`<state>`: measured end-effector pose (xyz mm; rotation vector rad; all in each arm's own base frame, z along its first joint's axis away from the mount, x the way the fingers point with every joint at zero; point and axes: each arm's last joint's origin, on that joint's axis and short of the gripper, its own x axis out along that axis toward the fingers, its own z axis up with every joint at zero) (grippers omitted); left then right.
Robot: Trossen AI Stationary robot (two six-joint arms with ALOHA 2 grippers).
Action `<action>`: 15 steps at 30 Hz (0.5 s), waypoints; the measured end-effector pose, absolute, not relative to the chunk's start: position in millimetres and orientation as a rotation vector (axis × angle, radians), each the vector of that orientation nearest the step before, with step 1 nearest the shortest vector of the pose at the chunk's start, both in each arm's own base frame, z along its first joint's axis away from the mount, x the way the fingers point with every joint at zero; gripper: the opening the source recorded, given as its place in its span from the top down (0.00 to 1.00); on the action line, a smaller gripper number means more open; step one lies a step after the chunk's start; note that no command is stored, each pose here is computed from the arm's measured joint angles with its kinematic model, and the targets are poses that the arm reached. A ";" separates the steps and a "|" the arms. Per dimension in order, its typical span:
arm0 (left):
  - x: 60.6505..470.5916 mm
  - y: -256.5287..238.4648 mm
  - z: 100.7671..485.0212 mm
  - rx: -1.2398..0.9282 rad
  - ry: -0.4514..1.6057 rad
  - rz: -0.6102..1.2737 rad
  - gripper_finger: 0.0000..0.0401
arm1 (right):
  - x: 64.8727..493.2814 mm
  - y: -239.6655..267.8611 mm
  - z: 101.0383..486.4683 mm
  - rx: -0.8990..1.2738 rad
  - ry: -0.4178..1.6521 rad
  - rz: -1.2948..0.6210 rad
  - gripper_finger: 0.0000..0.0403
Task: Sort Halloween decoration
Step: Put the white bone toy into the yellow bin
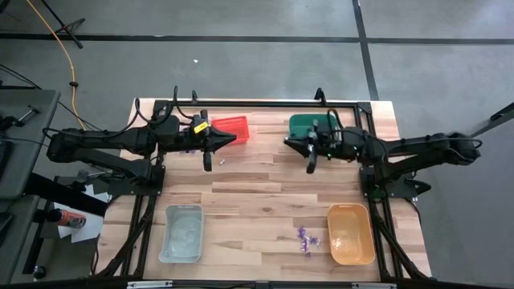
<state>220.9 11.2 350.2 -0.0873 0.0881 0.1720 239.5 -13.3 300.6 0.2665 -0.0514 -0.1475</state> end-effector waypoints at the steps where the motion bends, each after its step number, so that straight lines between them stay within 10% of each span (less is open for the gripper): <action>1: 220.9 11.2 350.1 -0.087 0.088 0.172 0.99 | 243.6 -14.6 304.4 0.246 -0.052 -0.136 1.00; 15: 220.8 11.4 350.1 -0.071 0.090 0.176 0.99 | 257.9 -20.2 329.0 0.152 -0.065 -0.105 1.00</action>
